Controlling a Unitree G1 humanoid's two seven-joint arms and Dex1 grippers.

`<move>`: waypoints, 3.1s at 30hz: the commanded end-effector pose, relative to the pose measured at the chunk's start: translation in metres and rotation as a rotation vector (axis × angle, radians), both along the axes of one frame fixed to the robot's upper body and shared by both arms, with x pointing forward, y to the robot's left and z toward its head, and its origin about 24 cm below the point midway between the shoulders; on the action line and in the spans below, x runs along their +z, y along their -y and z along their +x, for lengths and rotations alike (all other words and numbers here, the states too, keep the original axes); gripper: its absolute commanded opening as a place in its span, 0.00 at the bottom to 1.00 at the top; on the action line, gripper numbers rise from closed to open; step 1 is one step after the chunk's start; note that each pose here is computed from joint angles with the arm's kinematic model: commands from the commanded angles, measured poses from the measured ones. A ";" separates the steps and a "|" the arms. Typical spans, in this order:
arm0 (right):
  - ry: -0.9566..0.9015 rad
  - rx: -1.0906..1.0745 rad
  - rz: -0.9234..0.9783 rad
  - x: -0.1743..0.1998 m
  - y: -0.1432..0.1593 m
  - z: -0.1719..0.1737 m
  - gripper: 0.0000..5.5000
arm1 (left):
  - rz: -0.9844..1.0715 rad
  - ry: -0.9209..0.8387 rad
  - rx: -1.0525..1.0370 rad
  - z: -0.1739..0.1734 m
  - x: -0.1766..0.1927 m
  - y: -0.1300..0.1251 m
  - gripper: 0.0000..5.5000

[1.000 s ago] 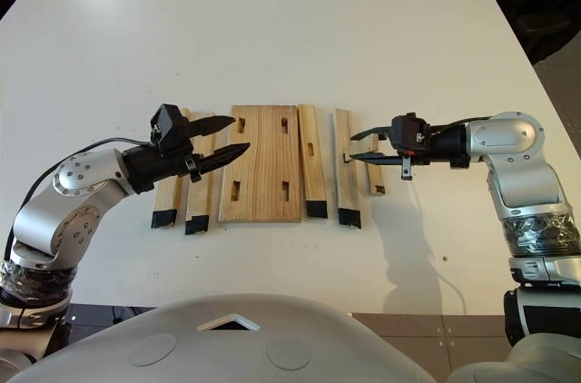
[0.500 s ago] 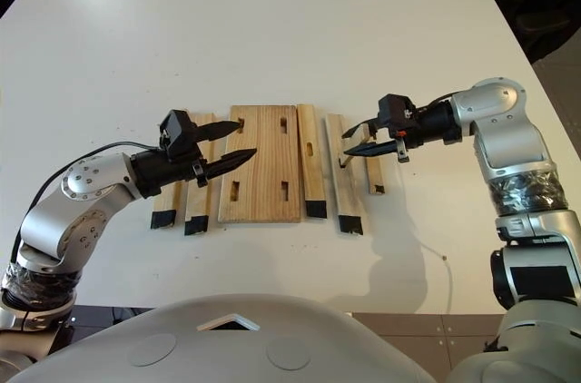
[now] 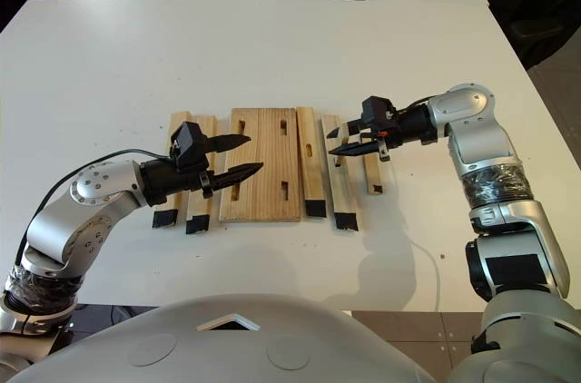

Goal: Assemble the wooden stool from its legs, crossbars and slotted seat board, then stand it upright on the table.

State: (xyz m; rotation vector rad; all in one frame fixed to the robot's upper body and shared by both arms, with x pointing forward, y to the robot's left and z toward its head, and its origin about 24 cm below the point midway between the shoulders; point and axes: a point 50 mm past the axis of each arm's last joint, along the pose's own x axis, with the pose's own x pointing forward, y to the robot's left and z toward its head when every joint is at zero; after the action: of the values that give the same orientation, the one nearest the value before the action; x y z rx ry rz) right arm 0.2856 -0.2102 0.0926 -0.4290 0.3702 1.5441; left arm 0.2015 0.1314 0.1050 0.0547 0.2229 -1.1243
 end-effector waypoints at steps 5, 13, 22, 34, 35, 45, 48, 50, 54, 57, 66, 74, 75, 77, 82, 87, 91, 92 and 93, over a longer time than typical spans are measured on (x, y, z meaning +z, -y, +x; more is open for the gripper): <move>-0.210 -0.107 -0.115 -0.055 0.014 -0.022 0.23 | 0.020 0.001 -0.001 0.000 -0.001 0.001 0.52; -0.217 -0.169 -0.077 -0.059 0.021 -0.023 0.23 | 0.032 0.013 -0.006 0.003 -0.002 0.001 0.52; -0.126 -0.275 0.041 -0.042 0.018 -0.013 0.41 | 0.042 0.020 0.001 0.002 -0.003 -0.001 0.52; 0.082 -0.347 0.475 0.078 0.020 -0.015 0.44 | 0.056 0.032 0.014 0.002 -0.004 -0.004 0.52; 0.096 -0.341 0.527 0.090 0.016 -0.018 0.44 | 0.057 0.031 0.015 0.002 -0.004 -0.004 0.52; 0.178 -0.502 0.647 0.102 -0.029 0.004 0.44 | 0.057 0.035 0.003 0.005 -0.004 -0.001 0.52; 0.180 -0.511 0.673 0.104 -0.027 0.002 0.44 | 0.062 0.030 0.006 0.005 -0.005 -0.002 0.52; 0.181 -0.509 0.684 0.105 -0.026 0.000 0.44 | 0.063 0.028 0.006 0.005 -0.006 -0.002 0.52; 0.162 -0.525 0.687 0.096 -0.024 -0.004 0.44 | 0.068 0.025 0.003 0.004 -0.007 -0.001 0.52; 0.125 -0.566 0.661 0.076 -0.020 -0.004 0.44 | 0.074 0.022 0.001 0.004 -0.008 -0.002 0.52; 0.002 -0.725 0.618 -0.001 -0.015 -0.003 0.44 | 0.090 0.018 -0.007 0.007 -0.009 -0.004 0.52; 0.166 -0.593 0.768 0.082 -0.019 -0.021 0.44 | 0.083 0.016 0.017 0.003 -0.012 -0.002 0.52; 0.131 -0.519 0.733 0.080 -0.024 -0.035 0.44 | 0.082 0.015 0.019 0.003 -0.012 -0.003 0.52; 0.031 -0.367 0.607 0.064 -0.031 -0.064 0.44 | 0.083 0.013 0.031 0.002 -0.013 -0.004 0.52; -0.066 -0.334 0.227 -0.006 -0.018 -0.082 0.44 | 0.092 0.009 0.054 0.002 -0.017 -0.006 0.52; -0.052 -0.340 0.036 -0.047 -0.005 -0.076 0.44 | 0.086 0.009 0.058 0.002 -0.021 -0.001 0.52; -0.054 -0.345 -0.051 -0.056 0.016 -0.080 0.44 | 0.085 0.005 0.068 0.001 -0.024 -0.001 0.52; -0.053 -0.352 -0.054 -0.053 0.021 -0.081 0.44 | 0.085 0.005 0.073 0.000 -0.025 -0.001 0.52; -0.050 -0.353 -0.053 -0.049 0.025 -0.081 0.44 | 0.085 0.005 0.077 -0.001 -0.025 0.000 0.52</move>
State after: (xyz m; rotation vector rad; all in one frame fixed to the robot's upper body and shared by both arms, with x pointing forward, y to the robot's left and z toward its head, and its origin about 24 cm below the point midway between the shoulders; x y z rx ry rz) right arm 0.2074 -0.2174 0.0411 -0.3094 0.4391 1.2310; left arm 0.2020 0.1311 0.0825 0.1189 0.2591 -1.0556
